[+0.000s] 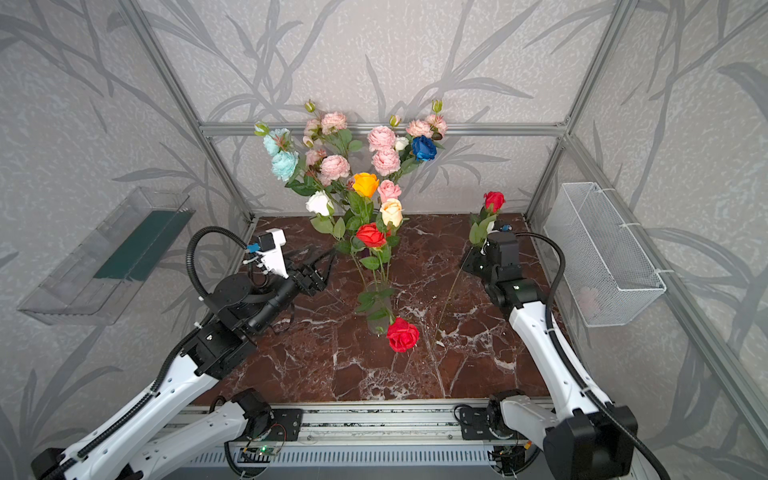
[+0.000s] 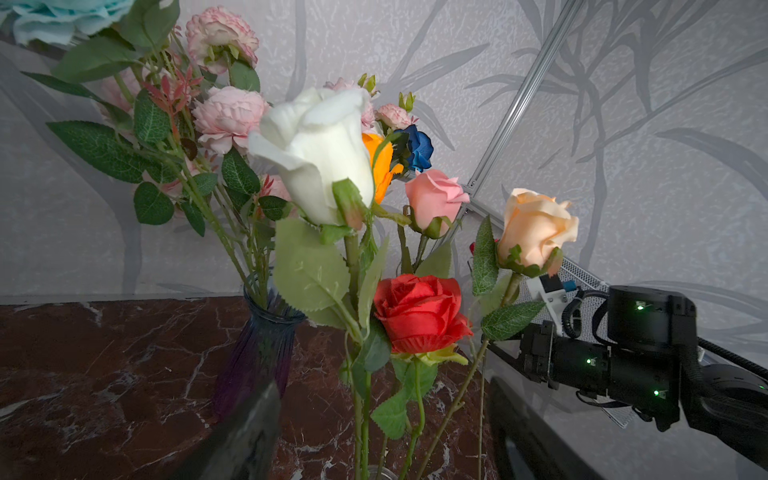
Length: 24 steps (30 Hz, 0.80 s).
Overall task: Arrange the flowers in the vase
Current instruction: 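Lift the long red rose high above the table with the right gripper, then reach the left gripper toward the red rose stem while the right holds it up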
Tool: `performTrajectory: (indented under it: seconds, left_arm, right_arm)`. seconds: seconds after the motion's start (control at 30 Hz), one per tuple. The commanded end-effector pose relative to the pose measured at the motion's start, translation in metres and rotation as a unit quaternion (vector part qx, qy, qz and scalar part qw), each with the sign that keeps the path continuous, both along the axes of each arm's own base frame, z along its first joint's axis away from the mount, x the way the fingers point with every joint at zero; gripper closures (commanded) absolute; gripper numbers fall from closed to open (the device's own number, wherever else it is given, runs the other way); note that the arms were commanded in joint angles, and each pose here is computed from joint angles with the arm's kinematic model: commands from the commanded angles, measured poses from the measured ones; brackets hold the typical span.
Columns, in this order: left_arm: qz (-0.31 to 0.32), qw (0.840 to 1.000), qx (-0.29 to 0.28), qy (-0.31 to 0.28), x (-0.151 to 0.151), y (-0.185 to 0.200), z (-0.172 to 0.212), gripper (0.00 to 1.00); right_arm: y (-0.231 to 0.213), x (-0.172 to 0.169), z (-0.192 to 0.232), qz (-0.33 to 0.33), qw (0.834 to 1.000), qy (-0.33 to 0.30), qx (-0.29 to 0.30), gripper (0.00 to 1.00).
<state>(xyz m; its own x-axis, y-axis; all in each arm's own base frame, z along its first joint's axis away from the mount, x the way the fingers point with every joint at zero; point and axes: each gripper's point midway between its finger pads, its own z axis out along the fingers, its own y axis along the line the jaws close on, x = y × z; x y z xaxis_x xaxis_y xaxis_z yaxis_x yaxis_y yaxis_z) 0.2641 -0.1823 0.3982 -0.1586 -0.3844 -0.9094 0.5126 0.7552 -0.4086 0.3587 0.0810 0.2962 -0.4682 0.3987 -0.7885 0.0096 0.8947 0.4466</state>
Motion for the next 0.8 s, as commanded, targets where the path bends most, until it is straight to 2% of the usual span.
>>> performTrajectory:
  seconds: [0.0, 0.2, 0.4, 0.5, 0.57, 0.63, 0.77]
  left_arm:
    - [-0.008, 1.0, 0.023, -0.016, -0.005, 0.0, 0.01, 0.21]
    - [-0.031, 0.998, 0.038, -0.036, -0.009, -0.004, 0.018, 0.21]
    - [-0.117, 0.991, 0.049, -0.041, -0.021, -0.03, 0.048, 0.23]
    - [-0.185, 0.98, 0.052, -0.055, -0.034, -0.05, 0.079, 0.26]
    - [-0.246, 0.966, 0.056, -0.063, -0.044, -0.067, 0.095, 0.31]
    - [-0.289, 0.954, 0.061, -0.057, -0.047, -0.081, 0.102, 0.35]
    - [-0.348, 0.934, 0.064, -0.053, -0.047, -0.105, 0.111, 0.37]
  right_arm:
    - [0.005, -0.018, 0.079, 0.005, 0.993, -0.105, -0.059, 1.0]
    - [0.039, -0.048, 0.173, 0.055, 0.971, -0.217, -0.08, 1.0]
    - [0.073, -0.071, 0.226, 0.113, 0.949, -0.289, -0.063, 1.0]
    - [0.083, -0.08, 0.241, 0.136, 0.939, -0.311, -0.051, 1.0]
    - [0.085, -0.086, 0.252, 0.144, 0.934, -0.324, -0.042, 1.0]
    - [0.084, -0.091, 0.261, 0.147, 0.932, -0.328, -0.034, 1.0]
    - [0.084, -0.104, 0.274, 0.162, 0.925, -0.344, -0.016, 1.0]
